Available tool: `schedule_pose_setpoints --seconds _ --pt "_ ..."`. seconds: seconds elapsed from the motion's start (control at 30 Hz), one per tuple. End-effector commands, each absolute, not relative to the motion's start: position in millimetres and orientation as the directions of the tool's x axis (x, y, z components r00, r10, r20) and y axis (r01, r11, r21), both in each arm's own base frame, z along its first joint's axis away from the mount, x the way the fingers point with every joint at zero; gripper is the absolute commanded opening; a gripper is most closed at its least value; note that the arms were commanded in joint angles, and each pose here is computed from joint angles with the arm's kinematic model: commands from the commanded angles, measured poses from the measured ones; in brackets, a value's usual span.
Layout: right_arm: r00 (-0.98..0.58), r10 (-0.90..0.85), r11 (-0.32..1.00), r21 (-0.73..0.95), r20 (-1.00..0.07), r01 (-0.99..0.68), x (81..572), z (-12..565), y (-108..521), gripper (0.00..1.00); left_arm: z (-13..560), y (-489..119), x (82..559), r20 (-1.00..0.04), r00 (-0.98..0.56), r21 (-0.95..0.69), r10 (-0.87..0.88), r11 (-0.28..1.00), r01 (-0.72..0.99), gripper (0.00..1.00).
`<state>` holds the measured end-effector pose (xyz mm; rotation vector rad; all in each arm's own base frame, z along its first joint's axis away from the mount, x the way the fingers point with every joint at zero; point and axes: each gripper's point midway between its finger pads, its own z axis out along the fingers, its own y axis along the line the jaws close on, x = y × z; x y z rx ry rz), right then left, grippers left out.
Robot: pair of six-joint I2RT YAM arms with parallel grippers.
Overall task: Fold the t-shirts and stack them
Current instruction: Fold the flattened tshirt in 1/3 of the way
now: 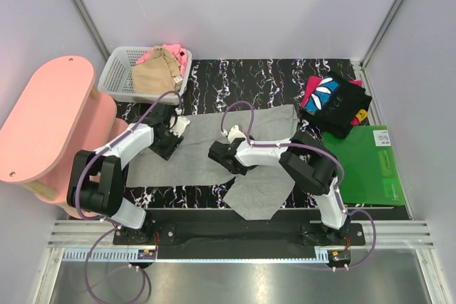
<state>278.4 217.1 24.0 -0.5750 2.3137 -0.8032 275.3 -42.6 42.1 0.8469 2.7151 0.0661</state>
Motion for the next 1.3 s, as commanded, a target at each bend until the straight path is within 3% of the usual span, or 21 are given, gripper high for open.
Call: schedule_pose_setpoints --seconds 0.0,0.3,0.7,0.97,1.27 --pt "-0.733 -0.504 0.740 -0.666 -0.457 -0.094 295 30 207 0.44 48 -45 274 -0.309 -0.762 0.135 0.569 0.819 0.557 0.44" --pt "-0.743 -0.453 0.825 -0.548 -0.493 -0.138 286 52 223 0.44 45 -46 256 -0.315 -0.761 0.106 0.567 0.818 0.566 0.44" --pt "-0.744 -0.381 0.900 -0.404 -0.550 -0.162 283 79 245 0.44 12 -34 227 -0.243 -0.756 0.111 0.608 0.792 0.601 0.45" --pt "-0.795 -0.306 0.911 -0.404 -0.524 -0.084 289 66 222 0.43 1 -9 216 -0.140 -0.731 0.186 0.668 0.742 0.643 0.45" --pt "-0.827 -0.274 0.906 -0.419 -0.491 -0.052 303 51 205 0.42 -3 5 207 -0.114 -0.727 0.194 0.677 0.733 0.652 0.45"
